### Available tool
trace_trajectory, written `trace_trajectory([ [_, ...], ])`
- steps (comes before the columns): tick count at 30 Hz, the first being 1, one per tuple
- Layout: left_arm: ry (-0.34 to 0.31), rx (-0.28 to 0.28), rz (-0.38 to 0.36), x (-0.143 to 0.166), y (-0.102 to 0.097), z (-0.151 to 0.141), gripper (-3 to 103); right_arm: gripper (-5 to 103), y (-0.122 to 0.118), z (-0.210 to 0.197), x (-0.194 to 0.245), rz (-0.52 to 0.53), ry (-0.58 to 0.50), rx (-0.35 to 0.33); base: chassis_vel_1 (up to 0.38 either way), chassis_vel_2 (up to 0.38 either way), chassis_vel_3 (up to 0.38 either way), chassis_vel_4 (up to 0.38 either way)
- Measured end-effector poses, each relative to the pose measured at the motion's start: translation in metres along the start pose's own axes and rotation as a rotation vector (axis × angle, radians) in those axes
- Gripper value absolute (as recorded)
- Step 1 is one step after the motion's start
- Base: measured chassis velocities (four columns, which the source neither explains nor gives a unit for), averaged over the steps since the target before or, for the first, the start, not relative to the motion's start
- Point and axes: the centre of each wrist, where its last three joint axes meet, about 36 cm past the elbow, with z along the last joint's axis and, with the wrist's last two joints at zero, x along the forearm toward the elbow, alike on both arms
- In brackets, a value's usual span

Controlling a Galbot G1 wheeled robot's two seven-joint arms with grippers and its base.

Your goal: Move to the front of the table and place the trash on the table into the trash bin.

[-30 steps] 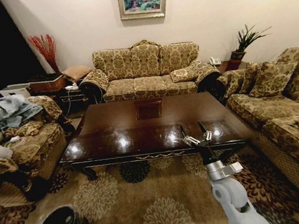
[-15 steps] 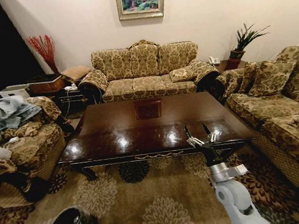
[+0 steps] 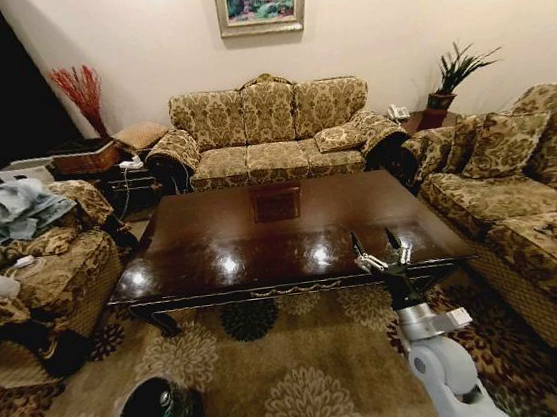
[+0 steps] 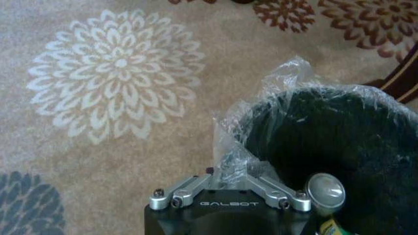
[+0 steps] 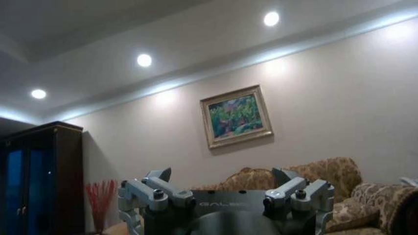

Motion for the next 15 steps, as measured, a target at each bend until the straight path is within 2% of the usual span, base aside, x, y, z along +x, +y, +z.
trace_trajectory([
  [6,-0.003,-0.027,0.01,-0.001,-0.009,0.004,3,100,-0.004,0.0,0.004,0.02,-0.011,-0.004,0.0,0.0,0.0,0.0],
  [10,-0.001,-0.051,0.02,-0.002,-0.023,0.008,3,100,-0.008,0.004,0.01,0.034,-0.007,-0.009,0.0,0.0,0.0,0.0],
  [15,0.009,-0.073,0.014,-0.002,-0.024,0.013,0,100,-0.011,0.004,0.011,0.04,-0.007,-0.012,0.0,0.0,0.0,0.0],
])
